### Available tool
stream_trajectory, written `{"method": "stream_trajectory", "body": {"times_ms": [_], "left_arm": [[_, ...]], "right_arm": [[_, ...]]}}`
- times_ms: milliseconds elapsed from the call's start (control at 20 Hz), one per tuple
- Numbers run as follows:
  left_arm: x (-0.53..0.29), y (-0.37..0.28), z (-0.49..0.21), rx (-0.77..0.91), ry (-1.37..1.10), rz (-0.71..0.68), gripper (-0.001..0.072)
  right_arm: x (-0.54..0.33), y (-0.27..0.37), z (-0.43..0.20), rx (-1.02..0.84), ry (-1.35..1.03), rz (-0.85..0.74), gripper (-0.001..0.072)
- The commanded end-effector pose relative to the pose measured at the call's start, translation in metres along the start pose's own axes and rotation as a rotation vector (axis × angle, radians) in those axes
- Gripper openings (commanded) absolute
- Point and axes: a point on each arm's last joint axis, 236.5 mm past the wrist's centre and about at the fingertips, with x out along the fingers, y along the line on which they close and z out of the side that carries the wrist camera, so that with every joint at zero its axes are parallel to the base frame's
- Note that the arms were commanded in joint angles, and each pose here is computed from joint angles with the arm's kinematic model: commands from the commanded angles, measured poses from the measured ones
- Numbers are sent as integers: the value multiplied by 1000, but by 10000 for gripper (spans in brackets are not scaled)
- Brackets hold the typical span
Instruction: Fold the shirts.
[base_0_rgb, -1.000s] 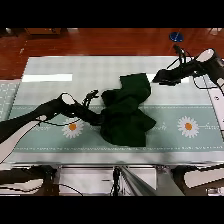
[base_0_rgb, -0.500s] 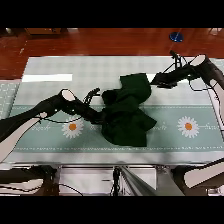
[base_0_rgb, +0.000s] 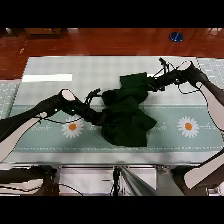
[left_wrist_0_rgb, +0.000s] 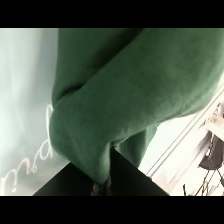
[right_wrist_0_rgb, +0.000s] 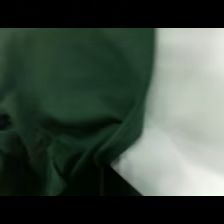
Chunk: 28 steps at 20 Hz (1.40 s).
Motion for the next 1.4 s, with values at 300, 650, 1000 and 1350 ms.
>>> {"method": "stream_trajectory", "body": {"times_ms": [300, 650, 1000, 1350], "left_arm": [[0, -2, -4, -22, 18, -8, 35], [-60, -72, 24, 239, -109, -52, 29], [-299, -221, 19, 602, -658, 63, 30], [-417, -249, -83, 592, -890, 435, 30]], "right_arm": [[-137, 90, 45, -260, -329, 20, 17], [-247, 170, 29, -430, -565, 12, 16], [-390, 230, -12, -589, -906, -179, 16], [-488, 240, -80, -584, -1020, -430, 15]]}}
